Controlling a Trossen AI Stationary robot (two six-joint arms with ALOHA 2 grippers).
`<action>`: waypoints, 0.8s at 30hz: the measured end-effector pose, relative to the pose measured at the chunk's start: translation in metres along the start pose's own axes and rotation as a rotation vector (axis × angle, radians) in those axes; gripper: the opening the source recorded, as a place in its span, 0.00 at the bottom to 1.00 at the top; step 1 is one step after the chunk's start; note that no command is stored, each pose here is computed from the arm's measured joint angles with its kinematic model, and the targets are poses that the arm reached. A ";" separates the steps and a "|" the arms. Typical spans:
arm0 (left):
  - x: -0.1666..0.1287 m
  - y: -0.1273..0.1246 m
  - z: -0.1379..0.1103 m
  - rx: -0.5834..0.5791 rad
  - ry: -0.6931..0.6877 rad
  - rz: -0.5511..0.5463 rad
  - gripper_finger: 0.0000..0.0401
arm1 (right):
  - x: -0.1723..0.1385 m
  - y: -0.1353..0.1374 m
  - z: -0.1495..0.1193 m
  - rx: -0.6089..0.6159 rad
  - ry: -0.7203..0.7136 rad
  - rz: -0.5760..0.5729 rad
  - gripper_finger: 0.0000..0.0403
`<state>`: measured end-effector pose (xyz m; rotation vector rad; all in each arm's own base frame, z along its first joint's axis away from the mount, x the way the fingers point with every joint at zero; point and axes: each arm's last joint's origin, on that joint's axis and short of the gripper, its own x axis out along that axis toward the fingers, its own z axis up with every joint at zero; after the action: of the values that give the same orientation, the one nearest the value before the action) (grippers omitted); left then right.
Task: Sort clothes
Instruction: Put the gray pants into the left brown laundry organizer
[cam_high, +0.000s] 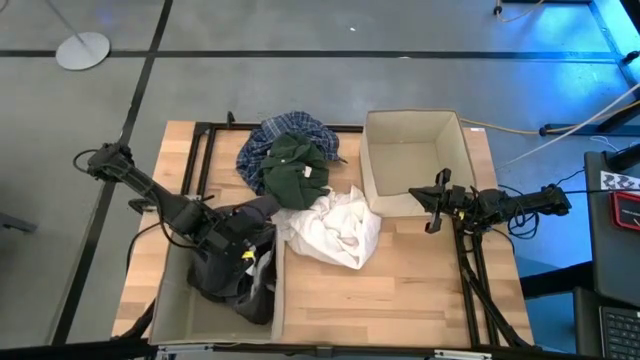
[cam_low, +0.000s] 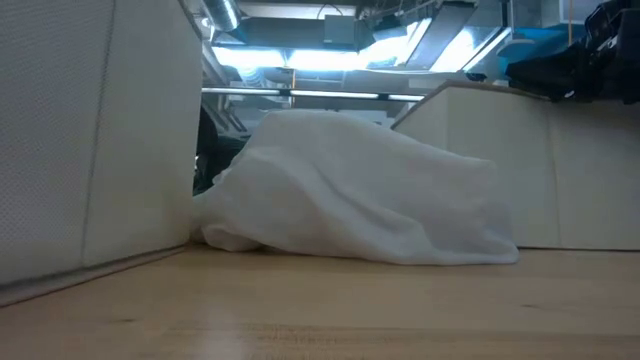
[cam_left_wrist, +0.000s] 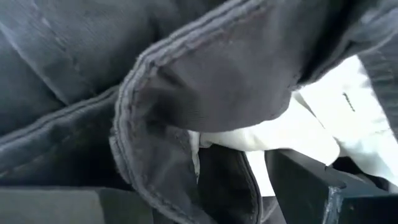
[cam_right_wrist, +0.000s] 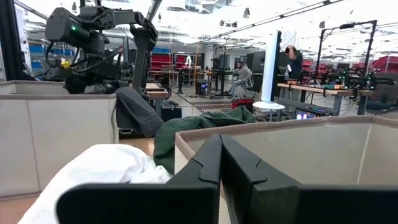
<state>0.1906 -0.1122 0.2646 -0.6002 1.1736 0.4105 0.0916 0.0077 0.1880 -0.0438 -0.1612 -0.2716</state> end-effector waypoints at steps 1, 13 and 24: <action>0.001 0.001 0.000 0.006 0.000 0.004 0.52 | 0.000 0.000 0.000 0.000 0.000 -0.001 0.03; 0.017 0.008 -0.003 0.030 0.011 0.021 0.52 | 0.000 0.000 0.000 -0.002 0.003 -0.008 0.03; 0.005 0.001 -0.001 0.050 0.106 -0.039 0.52 | 0.000 0.000 0.000 -0.014 0.004 -0.011 0.03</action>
<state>0.1909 -0.1121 0.2589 -0.6064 1.2675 0.3191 0.0916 0.0074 0.1875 -0.0558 -0.1558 -0.2837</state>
